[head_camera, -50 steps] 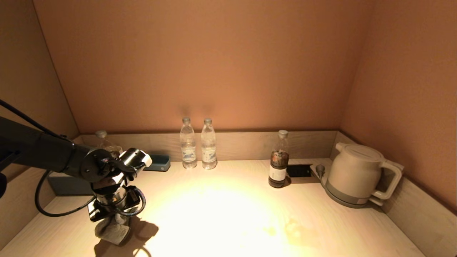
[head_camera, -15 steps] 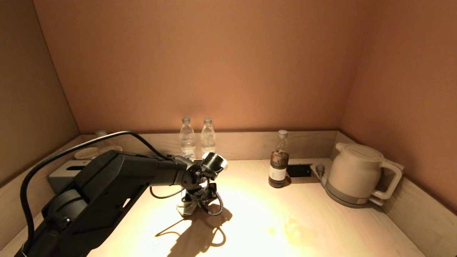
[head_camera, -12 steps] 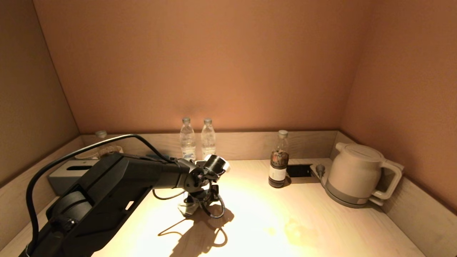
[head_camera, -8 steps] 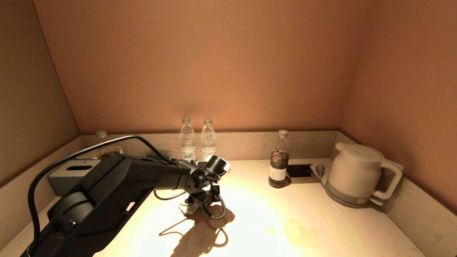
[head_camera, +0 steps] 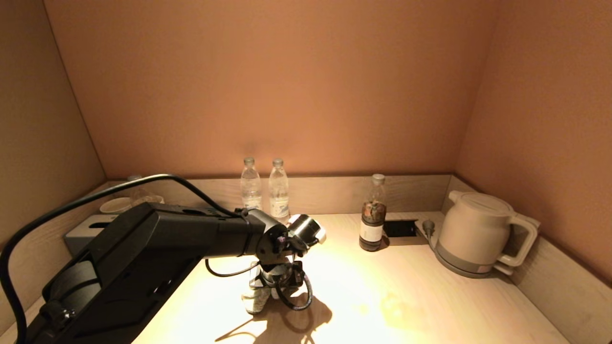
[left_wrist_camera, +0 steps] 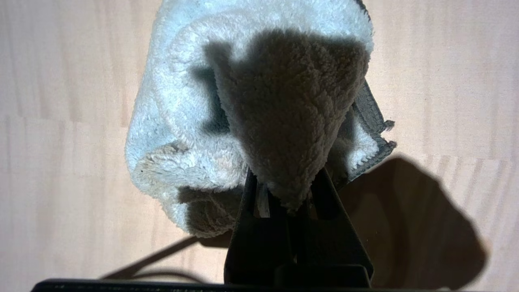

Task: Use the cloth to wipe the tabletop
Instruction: Sweep the stains on the table

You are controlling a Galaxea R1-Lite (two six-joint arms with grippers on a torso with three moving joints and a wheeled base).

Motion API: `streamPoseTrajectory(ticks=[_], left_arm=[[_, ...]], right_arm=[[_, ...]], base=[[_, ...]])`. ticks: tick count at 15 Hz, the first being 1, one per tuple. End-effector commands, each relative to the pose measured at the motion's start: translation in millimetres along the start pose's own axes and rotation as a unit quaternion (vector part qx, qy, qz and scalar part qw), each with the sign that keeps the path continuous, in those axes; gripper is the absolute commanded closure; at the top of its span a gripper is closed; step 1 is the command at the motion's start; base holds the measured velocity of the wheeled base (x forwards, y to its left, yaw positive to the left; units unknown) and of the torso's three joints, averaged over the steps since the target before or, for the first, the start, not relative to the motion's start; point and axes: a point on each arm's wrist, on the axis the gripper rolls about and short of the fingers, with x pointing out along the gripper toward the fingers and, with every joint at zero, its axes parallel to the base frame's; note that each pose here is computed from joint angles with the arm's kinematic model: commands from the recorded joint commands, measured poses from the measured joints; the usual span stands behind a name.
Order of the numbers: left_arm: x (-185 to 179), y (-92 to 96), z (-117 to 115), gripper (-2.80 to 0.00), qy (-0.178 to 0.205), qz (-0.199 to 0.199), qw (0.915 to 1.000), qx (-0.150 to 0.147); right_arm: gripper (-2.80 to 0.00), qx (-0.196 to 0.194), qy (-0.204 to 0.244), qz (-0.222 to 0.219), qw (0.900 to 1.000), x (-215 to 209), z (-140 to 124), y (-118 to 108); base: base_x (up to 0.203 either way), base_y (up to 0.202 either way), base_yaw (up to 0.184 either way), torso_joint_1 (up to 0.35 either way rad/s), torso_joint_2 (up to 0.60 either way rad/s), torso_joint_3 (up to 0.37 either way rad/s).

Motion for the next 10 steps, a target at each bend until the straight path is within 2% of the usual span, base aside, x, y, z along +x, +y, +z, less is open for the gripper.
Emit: streamPoseTrajectory(ticks=[1, 4, 6, 8, 10], left_arm=[[-21, -3.9, -11, 0.0, 0.021, 0.0, 0.9998, 0.005], [-57, -6.5, -28, 0.0, 0.096, -0.027, 0.995, 0.006], [-73, -6.1, -34, 0.0, 0.119, -0.037, 0.9922, 0.01], [-77, -6.3, -34, 0.0, 0.12, -0.04, 0.9919, 0.008], [-77, -2.1, -25, 0.0, 0.092, -0.032, 0.9952, -0.013]], right_arm=[[0.0, 0.0, 0.0, 0.0, 1.0, 0, 0, 0], [0.0, 0.0, 0.0, 0.0, 1.0, 0, 0, 0], [0.0, 0.0, 0.0, 0.0, 1.0, 0, 0, 0], [0.0, 0.0, 0.0, 0.0, 1.0, 0, 0, 0], [0.0, 0.0, 0.0, 0.0, 1.0, 0, 0, 0]], base=[[0.0, 0.0, 0.0, 0.0, 0.0, 0.0], [0.0, 0.0, 0.0, 0.0, 0.0, 0.0], [0.0, 0.0, 0.0, 0.0, 0.0, 0.0], [0.0, 0.0, 0.0, 0.0, 0.0, 0.0], [0.0, 0.0, 0.0, 0.0, 0.0, 0.0]])
